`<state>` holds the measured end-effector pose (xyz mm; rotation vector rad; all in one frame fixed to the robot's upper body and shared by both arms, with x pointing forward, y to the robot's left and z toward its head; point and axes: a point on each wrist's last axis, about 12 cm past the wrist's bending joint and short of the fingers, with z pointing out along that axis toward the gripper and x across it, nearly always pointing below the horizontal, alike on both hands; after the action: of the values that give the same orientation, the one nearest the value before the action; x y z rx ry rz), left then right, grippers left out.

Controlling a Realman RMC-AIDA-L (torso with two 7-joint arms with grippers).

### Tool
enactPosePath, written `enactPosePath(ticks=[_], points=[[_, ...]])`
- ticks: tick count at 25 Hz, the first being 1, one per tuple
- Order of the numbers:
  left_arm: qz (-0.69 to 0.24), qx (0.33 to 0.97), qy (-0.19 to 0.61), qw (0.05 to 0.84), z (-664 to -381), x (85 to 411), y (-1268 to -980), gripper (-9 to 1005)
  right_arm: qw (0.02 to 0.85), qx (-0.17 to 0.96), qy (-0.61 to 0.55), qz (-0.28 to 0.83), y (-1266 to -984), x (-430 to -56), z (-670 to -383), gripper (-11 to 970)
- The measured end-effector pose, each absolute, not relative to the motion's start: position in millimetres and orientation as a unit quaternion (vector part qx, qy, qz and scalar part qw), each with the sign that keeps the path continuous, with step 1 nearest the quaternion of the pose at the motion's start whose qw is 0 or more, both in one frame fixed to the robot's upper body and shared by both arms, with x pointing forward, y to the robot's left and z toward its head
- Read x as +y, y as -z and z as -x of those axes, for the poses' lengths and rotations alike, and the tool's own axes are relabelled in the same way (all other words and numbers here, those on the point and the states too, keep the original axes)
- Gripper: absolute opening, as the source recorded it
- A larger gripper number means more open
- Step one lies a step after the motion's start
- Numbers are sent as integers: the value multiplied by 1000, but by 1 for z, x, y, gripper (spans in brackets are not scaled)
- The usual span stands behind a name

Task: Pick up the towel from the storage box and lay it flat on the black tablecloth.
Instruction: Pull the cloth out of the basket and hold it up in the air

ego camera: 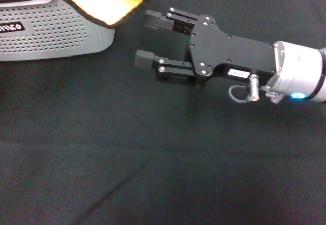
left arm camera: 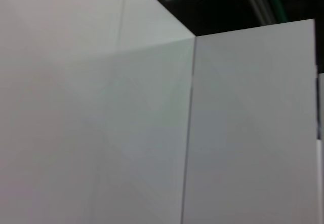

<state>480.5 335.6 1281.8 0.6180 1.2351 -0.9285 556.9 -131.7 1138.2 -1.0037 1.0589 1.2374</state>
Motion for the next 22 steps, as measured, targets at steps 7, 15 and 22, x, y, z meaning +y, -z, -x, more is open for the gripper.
enactPosePath(ticks=[7, 15, 22], points=[[-288, 534, 431, 668, -484, 325, -1284, 60, 574, 442, -531, 441, -1146, -121, -561, 709], [-287, 535, 433, 666, -486, 324, -1281, 62, 571, 431, -545, 437, -1147, -120, -556, 663], [-276, 537, 442, 663, -490, 325, -1276, 64, 581, 426, -547, 427, -1147, -124, -554, 394]])
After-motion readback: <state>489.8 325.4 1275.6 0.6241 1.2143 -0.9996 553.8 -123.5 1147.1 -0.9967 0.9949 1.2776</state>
